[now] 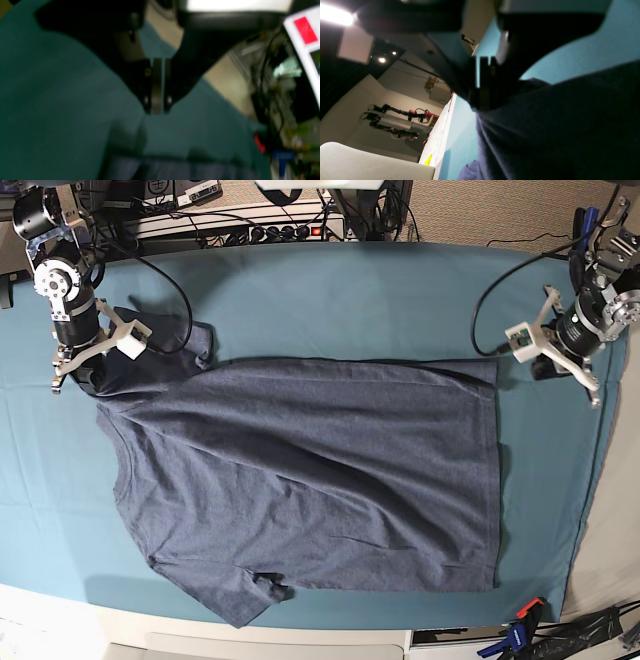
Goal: Fold the T-shirt properly
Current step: 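Lift the shoulder edge with the left gripper and pull it toward the collar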
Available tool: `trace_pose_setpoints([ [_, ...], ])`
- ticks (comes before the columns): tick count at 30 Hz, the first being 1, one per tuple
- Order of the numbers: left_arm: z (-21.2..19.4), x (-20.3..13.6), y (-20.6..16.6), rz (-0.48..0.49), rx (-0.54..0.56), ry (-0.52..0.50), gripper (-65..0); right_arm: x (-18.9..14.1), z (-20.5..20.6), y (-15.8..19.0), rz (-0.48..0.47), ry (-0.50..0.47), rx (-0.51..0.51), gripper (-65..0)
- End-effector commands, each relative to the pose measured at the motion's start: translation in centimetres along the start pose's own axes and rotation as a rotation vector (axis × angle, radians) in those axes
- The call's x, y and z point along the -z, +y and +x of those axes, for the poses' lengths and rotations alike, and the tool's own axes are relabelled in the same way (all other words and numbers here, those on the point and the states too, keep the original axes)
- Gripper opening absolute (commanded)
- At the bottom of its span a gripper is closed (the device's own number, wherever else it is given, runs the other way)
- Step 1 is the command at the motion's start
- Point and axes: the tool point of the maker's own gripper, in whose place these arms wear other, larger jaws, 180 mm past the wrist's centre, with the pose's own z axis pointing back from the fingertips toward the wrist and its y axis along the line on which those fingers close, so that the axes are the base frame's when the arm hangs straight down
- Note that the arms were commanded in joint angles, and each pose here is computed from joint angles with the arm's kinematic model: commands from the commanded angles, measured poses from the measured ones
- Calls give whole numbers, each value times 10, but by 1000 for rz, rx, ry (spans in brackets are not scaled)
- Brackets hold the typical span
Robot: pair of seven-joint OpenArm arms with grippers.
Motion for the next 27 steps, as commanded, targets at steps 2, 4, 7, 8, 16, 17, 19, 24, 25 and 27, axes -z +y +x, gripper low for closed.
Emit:
trace_pose_setpoints([
  [2,9,-3,9,5,37,-47,-477,-1,-2,-15,-49,9,0,-650],
  [4,15,-3,6,-27,52,-80,-416,-1,0,-12,-46,8,15,-650],
  [7,21,-2,9,-48,65,-110,-416,-1,3,-11,-46,6,29,-650],
  [8,23,-2,10,-57,57,-118,-416,-1,3,-10,-46,7,31,-650],
  [16,35,1,17,-93,53,-186,-416,-1,4,-9,-45,9,44,-650],
  [17,36,2,15,-102,58,-188,-416,-1,4,-9,-46,9,43,-650],
  [19,39,9,5,-137,69,-192,-416,-1,4,-9,-45,9,44,-650],
  [24,39,33,-16,-221,151,-180,-416,-1,3,-9,-45,14,44,-650],
  [25,39,38,-16,-227,162,-177,-416,-1,3,-9,-45,14,43,-650],
  [27,40,45,-9,-228,190,-165,-416,-1,3,-9,-45,14,44,-650],
])
